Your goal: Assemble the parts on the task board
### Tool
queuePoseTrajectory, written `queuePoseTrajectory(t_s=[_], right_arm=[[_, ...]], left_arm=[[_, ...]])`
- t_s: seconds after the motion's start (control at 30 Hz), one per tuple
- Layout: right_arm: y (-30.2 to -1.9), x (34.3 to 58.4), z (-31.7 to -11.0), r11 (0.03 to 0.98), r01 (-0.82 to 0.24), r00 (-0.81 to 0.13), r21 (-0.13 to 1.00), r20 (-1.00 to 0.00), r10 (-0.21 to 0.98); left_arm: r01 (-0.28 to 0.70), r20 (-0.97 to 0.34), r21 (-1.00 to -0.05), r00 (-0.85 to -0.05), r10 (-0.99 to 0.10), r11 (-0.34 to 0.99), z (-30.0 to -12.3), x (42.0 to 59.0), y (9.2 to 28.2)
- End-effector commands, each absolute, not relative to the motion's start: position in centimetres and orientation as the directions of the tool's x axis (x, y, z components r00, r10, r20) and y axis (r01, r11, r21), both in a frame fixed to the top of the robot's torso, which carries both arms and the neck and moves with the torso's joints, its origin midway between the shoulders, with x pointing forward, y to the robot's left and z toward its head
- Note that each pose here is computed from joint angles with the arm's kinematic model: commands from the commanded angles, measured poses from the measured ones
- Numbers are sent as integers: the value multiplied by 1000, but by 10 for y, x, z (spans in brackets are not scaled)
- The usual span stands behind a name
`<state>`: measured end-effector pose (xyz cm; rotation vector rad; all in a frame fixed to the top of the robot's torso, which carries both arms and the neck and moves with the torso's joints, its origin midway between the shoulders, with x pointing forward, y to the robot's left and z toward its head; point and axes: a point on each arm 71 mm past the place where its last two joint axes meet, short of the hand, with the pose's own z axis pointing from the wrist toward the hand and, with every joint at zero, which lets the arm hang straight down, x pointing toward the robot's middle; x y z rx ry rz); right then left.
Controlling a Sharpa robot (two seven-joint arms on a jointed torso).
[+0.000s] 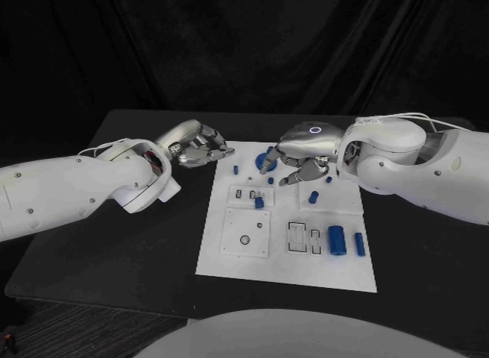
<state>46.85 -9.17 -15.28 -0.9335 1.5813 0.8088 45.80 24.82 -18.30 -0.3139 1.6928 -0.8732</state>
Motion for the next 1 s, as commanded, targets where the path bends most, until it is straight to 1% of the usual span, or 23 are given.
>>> queuePoseTrajectory(t_s=[0.03,0.23,0.47,1.0], right_arm=[[-89,469,-160,443,-897,-105,-6,-968,-226],[-81,471,-166,430,-903,-111,-3,-964,-241],[-73,472,-174,423,-906,-117,-14,-953,-281],[-70,471,-188,425,-905,-151,2,-937,-316]], left_arm=[[280,-708,-706,-244,-663,650,-177,458,254],[277,-707,-706,-224,-670,652,-176,458,261],[276,-708,-705,-214,-673,654,-176,458,264],[275,-708,-705,-221,-671,654,-176,459,264]])
